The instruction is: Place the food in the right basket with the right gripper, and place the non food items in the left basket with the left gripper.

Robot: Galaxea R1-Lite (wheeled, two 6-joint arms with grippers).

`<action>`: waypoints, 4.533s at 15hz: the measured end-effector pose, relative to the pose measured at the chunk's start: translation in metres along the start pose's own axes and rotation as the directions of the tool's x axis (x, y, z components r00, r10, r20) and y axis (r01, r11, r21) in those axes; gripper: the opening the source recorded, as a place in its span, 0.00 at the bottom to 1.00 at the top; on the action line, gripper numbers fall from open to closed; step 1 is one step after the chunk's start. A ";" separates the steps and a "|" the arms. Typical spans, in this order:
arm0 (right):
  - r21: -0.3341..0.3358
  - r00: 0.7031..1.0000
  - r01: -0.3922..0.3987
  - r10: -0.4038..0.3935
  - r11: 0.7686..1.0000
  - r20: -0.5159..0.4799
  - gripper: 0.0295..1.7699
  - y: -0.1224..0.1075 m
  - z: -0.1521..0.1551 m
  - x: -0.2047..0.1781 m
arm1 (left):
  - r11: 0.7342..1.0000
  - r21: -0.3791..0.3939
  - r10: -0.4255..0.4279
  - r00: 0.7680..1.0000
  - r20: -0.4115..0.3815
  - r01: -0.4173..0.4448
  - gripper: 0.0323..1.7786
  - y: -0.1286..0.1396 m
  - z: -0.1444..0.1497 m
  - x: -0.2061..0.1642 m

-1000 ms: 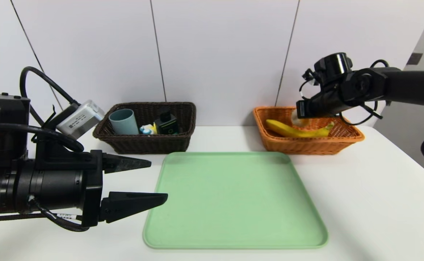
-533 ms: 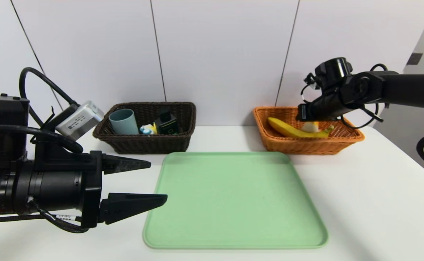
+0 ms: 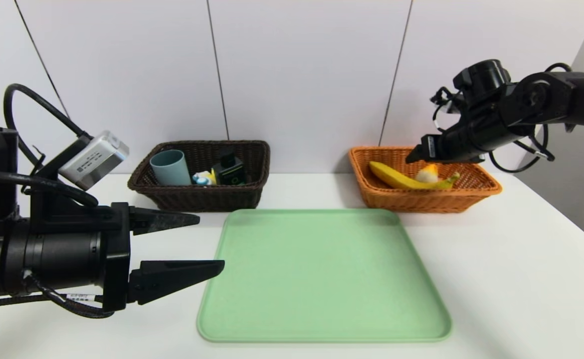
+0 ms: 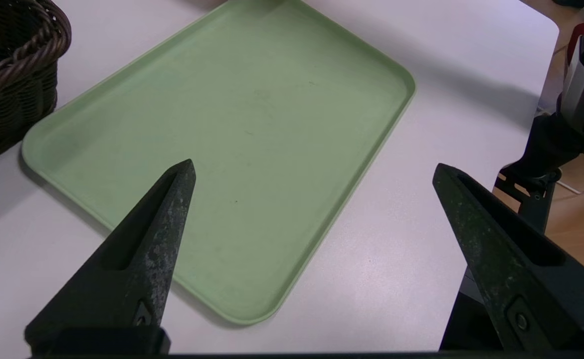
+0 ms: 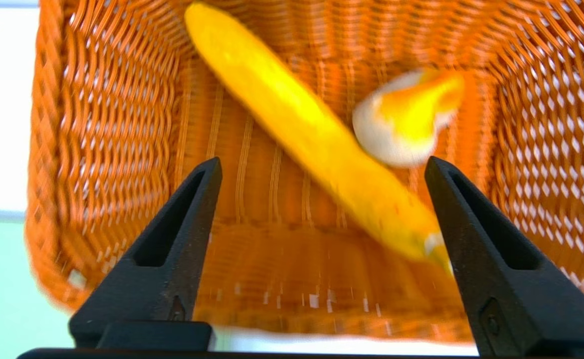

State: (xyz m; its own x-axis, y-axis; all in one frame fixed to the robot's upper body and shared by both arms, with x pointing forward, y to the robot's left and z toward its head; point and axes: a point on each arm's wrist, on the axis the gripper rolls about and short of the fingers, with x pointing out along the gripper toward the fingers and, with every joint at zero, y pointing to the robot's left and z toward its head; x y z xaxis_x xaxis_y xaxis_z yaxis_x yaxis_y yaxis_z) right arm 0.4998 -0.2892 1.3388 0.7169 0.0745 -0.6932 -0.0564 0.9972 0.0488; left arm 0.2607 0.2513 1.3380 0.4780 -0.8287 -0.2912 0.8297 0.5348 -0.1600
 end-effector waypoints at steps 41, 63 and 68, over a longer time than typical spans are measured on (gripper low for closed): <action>0.047 0.916 0.134 -0.142 0.990 0.375 0.96 -0.023 -0.346 -0.361 | 0.604 0.018 0.781 0.597 0.183 -0.797 0.95 -0.105 -0.110 -0.139; -0.034 0.825 0.164 -0.119 0.986 0.553 0.96 -0.024 -0.411 -0.323 | 0.702 0.021 0.685 0.683 0.253 -0.712 0.95 -0.114 -0.170 -0.130; -0.023 0.763 0.179 -0.124 0.984 0.635 0.96 -0.027 -0.403 -0.281 | 0.646 -0.033 0.718 0.592 0.365 -0.763 0.95 -0.098 -0.199 -0.117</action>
State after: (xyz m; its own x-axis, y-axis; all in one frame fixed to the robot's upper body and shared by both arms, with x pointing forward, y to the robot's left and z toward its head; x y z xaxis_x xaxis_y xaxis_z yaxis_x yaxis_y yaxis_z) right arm 0.0201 -0.3386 1.2421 0.9949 -0.0640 -0.0784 0.0566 0.9940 -0.0930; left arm 0.0659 0.3288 1.2001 0.9843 -0.1671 0.0570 0.1618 0.9829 0.0874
